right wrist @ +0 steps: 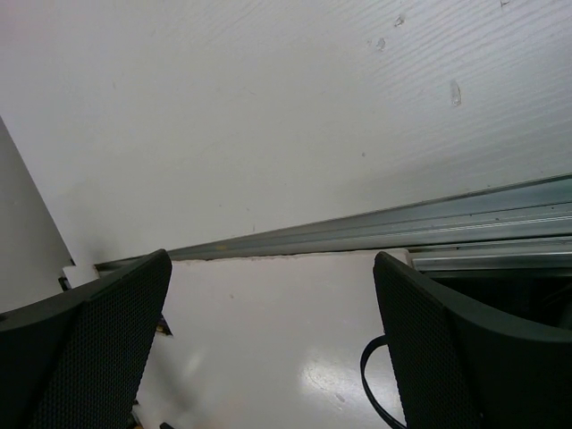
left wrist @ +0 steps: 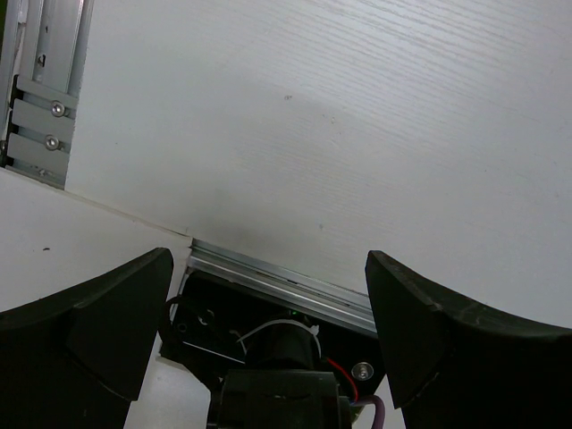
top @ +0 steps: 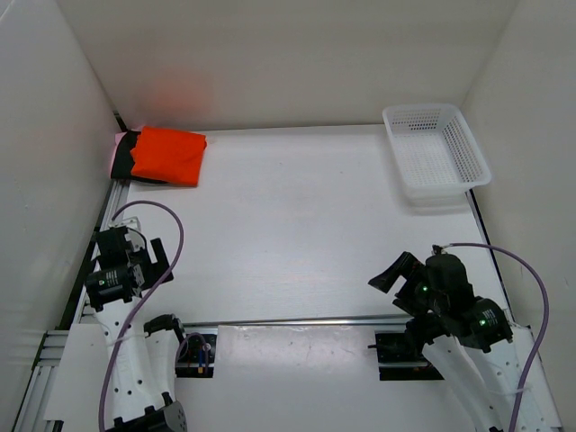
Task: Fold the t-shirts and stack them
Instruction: Put the neatly folded tshirt into the corner of the board with the left arm
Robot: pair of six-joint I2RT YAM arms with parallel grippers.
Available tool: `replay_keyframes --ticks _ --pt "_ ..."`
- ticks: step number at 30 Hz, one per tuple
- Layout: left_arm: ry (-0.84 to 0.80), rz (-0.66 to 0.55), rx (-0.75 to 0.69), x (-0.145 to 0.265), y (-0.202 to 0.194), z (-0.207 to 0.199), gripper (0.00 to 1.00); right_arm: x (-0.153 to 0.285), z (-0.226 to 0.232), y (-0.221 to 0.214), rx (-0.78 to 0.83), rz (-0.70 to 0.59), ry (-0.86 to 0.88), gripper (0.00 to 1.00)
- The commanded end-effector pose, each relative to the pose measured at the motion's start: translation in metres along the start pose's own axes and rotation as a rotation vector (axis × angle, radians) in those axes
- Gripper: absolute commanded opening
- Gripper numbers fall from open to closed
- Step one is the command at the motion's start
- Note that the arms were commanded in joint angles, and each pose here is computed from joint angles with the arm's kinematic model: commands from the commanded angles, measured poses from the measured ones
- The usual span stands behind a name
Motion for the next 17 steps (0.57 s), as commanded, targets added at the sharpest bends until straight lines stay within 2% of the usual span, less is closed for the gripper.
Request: replay_keyframes --ticks 1,8,17 --pt "-0.022 -0.003 0.000 0.002 -0.003 -0.002 1.00 0.004 -0.008 -0.005 -0.022 0.028 -0.049 0.97" --pt "-0.065 -0.009 0.000 0.002 -0.004 -0.007 1.00 0.004 -0.030 -0.015 -0.046 0.025 -0.090 1.00" --pt "-0.065 -0.009 0.000 0.001 -0.007 -0.007 1.00 0.002 -0.046 -0.023 -0.091 -0.010 -0.032 1.00"
Point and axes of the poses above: each gripper's point midway between its finger pads, its own x axis back along the fingers, its own z axis along the line the jaws close on, y = z × x, the point moved 8 cm from there along x, back along the fingers, and after that the axes turned 8 degrees about -x, right-handed, at the moved point
